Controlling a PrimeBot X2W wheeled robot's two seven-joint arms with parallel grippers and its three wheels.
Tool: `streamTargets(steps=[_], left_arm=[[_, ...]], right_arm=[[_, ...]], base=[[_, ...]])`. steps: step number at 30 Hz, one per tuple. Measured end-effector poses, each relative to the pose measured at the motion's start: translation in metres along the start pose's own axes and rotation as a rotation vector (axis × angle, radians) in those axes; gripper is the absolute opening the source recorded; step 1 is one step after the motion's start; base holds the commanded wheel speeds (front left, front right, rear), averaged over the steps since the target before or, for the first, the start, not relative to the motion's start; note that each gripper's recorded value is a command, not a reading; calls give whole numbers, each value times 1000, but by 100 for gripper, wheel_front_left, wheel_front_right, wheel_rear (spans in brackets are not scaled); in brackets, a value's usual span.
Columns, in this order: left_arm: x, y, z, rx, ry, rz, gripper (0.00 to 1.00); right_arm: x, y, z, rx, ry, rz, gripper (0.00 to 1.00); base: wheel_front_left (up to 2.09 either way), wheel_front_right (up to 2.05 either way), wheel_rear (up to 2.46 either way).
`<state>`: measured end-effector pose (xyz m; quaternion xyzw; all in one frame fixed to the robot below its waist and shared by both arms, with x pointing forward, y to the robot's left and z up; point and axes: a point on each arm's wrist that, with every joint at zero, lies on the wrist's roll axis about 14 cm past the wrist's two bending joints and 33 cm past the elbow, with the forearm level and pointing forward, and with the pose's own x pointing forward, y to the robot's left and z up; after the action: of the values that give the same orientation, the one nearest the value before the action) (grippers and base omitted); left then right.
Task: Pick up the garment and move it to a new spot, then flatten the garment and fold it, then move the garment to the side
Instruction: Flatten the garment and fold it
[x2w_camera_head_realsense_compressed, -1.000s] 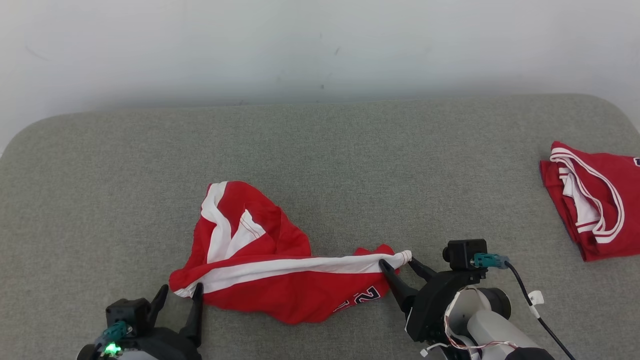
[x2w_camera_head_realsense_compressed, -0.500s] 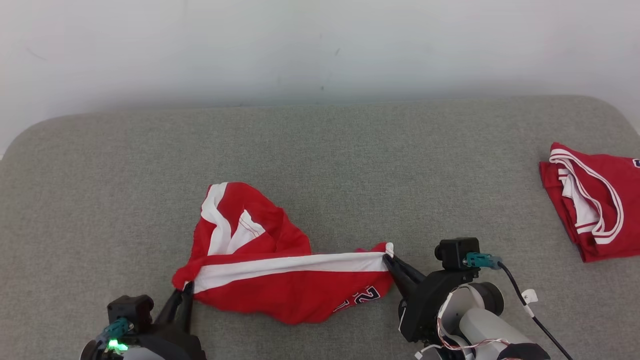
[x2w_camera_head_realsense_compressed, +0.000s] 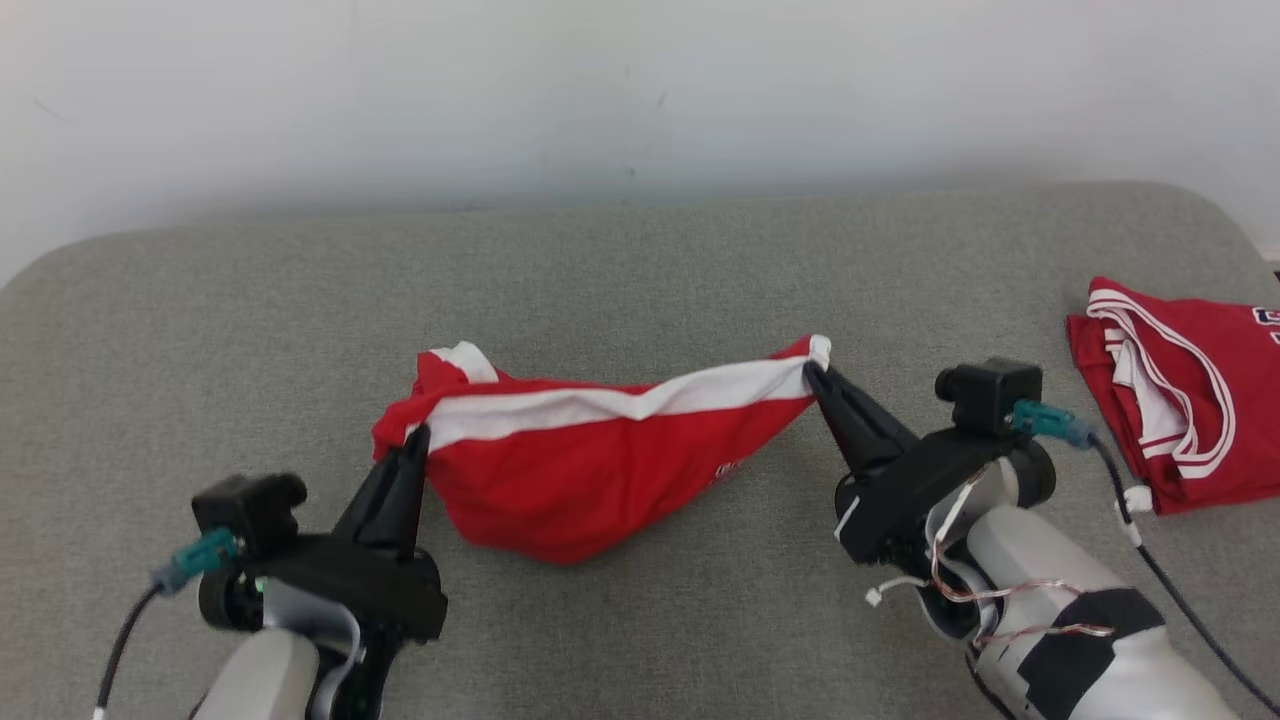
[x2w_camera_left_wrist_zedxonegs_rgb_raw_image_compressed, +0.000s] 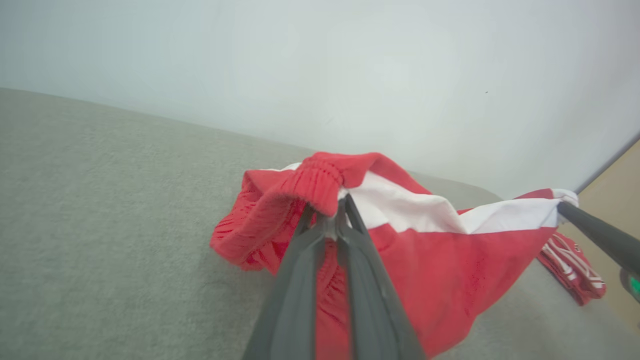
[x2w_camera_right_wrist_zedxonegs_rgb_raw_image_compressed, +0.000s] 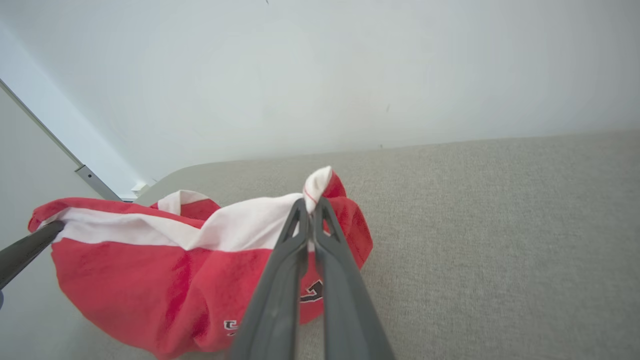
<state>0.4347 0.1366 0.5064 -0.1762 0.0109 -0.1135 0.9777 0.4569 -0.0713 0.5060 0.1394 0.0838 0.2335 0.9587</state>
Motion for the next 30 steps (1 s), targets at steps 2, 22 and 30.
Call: streamTargets(steps=[2, 22, 30], left_arm=[[15, -13, 17, -50, -20, -41, 0], [227, -58, 194, -243, -329, -228, 0], [271, -68, 200, -322, -554, -298, 0]], right_arm=[[5, -4, 18, -15, -32, 4, 0], [113, -87, 236, -88, -474, -107, 0], [113, -136, 288, -127, -710, -206, 0]], base=[[0, 0, 0], [0, 0, 0], [0, 0, 0]])
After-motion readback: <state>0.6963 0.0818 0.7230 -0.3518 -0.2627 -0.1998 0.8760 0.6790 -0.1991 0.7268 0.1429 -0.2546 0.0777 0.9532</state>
